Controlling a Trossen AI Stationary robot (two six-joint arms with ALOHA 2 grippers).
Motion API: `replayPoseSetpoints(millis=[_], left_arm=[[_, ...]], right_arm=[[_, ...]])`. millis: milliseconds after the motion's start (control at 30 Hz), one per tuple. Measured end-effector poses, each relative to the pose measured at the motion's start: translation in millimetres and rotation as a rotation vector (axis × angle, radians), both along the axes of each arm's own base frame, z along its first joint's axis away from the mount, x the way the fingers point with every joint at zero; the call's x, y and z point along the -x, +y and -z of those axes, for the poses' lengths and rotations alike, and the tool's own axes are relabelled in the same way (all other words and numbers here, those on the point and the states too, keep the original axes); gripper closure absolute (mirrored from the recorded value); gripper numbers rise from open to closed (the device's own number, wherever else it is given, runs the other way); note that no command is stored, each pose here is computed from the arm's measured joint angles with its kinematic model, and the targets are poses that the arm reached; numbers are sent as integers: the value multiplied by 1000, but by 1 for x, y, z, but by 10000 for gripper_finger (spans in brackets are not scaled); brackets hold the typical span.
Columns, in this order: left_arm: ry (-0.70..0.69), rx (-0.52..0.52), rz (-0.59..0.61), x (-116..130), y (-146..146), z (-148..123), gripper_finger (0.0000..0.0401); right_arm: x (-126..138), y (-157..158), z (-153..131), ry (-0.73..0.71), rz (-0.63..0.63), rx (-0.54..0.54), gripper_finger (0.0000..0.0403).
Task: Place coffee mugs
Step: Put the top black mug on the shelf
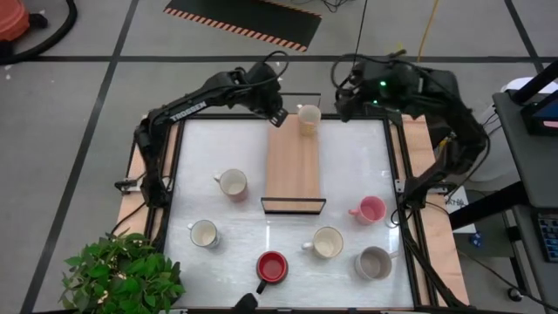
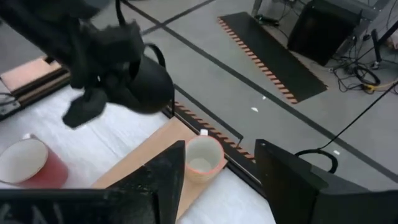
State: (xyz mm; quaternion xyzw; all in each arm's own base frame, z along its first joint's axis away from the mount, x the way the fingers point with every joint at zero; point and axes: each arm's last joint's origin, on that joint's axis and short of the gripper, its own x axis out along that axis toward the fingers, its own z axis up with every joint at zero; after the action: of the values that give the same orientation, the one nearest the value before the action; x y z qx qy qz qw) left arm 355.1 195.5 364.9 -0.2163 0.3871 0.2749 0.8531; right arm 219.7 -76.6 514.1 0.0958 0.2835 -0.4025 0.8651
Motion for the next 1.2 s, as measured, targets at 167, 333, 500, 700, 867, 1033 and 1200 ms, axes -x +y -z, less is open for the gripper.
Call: replayPoseSetpoints(millis=[167, 333, 500, 700, 867, 1033, 1200], left_arm=[[17, 40, -15, -23, 0, 10, 383], [24, 88, -54, -41, -2, 25, 383], [30, 95, -83, -46, -4, 31, 383], [42, 62, -131, -44, 1, 32, 383], [69, 60, -128, -45, 11, 42, 383], [91, 91, -102, -52, 14, 57, 383], [120, 114, -109, -63, 17, 78, 381]], right_arm=[[13, 7, 3, -15, 4, -28, 225], [21, 15, 20, 33, -47, -84, 227], [29, 19, 43, 74, -49, -111, 227], [37, 22, 67, 10, -72, -112, 227], [45, 25, 76, -97, -108, -117, 227], [53, 27, 77, -183, -122, -81, 227], [61, 29, 73, -192, -144, -47, 227]])
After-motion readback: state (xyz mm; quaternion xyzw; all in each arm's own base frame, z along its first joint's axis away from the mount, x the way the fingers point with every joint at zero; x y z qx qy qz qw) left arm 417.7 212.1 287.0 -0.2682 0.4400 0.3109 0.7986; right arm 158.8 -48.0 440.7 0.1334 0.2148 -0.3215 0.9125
